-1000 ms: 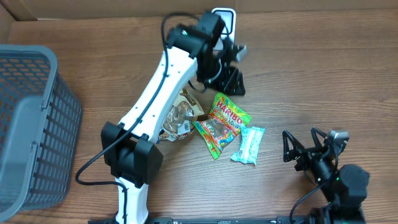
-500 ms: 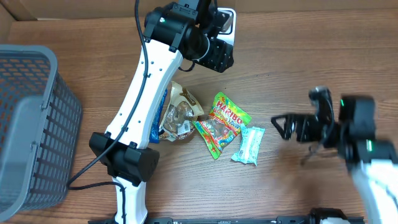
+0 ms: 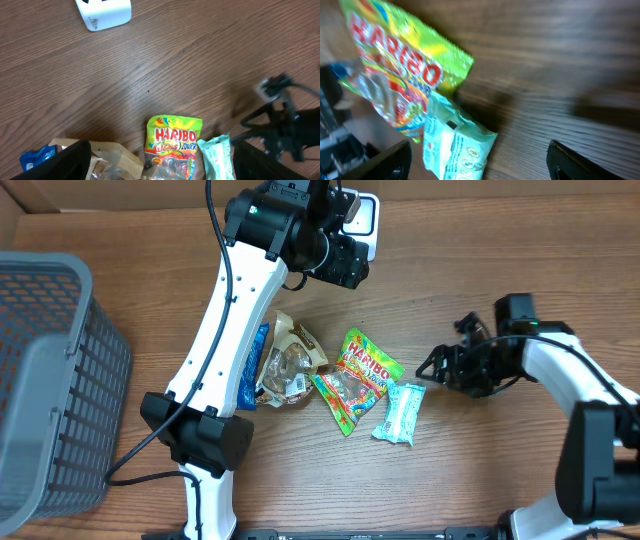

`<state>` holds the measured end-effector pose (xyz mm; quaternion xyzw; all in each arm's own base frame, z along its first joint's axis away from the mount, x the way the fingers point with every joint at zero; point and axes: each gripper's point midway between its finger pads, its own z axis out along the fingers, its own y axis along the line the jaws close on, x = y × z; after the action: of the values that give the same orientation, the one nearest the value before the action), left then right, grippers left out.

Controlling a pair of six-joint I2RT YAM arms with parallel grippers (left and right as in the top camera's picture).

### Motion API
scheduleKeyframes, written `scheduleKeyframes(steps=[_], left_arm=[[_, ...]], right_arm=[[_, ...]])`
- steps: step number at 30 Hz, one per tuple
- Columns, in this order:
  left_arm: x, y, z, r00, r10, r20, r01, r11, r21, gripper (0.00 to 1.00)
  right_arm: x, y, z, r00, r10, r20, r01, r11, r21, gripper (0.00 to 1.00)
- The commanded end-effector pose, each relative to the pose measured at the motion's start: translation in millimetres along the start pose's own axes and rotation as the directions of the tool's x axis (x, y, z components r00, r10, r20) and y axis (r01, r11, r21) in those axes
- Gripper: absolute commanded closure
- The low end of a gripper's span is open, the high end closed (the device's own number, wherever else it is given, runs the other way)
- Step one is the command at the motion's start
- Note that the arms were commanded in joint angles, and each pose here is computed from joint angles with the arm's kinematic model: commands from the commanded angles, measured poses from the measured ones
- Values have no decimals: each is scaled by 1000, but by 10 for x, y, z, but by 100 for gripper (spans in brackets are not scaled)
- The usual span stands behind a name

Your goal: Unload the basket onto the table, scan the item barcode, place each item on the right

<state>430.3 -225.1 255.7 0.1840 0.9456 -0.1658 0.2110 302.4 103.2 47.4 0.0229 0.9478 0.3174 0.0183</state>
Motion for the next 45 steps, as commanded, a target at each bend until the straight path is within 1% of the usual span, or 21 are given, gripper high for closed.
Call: scheduleKeyframes(steps=[1, 3, 6, 9, 13, 18, 22, 26, 29, 31, 33, 35, 36, 37, 42, 44, 45], left_arm=[[-51, 11, -55, 1000, -12, 23, 13, 1000, -8, 17], [-46, 11, -54, 1000, -13, 21, 13, 1000, -8, 16], [-31, 17, -54, 1000, -14, 15, 14, 1000, -12, 15], [-20, 52, -55, 1000, -15, 12, 15, 999, -32, 15], [-17, 52, -54, 1000, -16, 10, 16, 999, -32, 14], [-19, 58, -54, 1000, -15, 11, 15, 999, -35, 14], [-24, 131, -60, 1000, -16, 15, 17, 997, -77, 16], [-25, 149, -61, 1000, -17, 16, 18, 996, -85, 16], [-26, 146, -61, 1000, -17, 16, 18, 996, -84, 16], [-27, 148, -61, 1000, -17, 16, 18, 996, -84, 16], [-26, 149, -61, 1000, -17, 16, 18, 996, -85, 16], [-25, 146, -60, 1000, -17, 15, 18, 996, -84, 16], [-26, 146, -61, 1000, -17, 16, 18, 996, -84, 16], [-24, 147, -60, 1000, -16, 15, 18, 996, -84, 16], [-33, 161, -64, 1000, -18, 19, 20, 996, -86, 16], [-33, 172, -66, 1000, -21, 19, 22, 996, -87, 16], [-34, 175, -67, 1000, -21, 19, 23, 996, -87, 16]], right_arm=[[67, 163, 153, 992, -113, -54, 112, 994, -18, 12], [90, 210, 203, 986, -155, -65, 154, 988, -14, 12], [75, 218, 283, 978, -200, -68, 202, 979, 30, 12], [49, 230, 339, 971, -229, -64, 233, 971, 61, 12], [36, 259, 387, 965, -256, -56, 260, 964, 64, 13], [87, 146, 413, 967, -245, -71, 251, 962, 105, 19], [175, 106, 446, 970, -227, -91, 235, 967, 100, 23], [264, 92, 469, 975, -191, -112, 202, 975, 90, 27], [312, 67, 481, 981, -152, -121, 164, 982, 95, 36], [331, 56, 488, 985, -123, -123, 135, 986, 99, 44], [340, 54, 487, 988, -91, -123, 104, 989, 104, 59], [336, 47, 485, 992, -43, -116, 56, 992, 111, 79], [330, 28, 478, 994, -10, -110, 23, 992, 122, 91], [323, 12, 473, 994, 12, -105, 2, 991, 130, 96], [200, -246, 324, 984, 178, -28, -169, 965, 203, 96], [135, -393, 220, 965, 262, 19, -259, 939, 225, 96], [90, -495, 147, 945, 323, 55, -327, 916, 232, 96]])
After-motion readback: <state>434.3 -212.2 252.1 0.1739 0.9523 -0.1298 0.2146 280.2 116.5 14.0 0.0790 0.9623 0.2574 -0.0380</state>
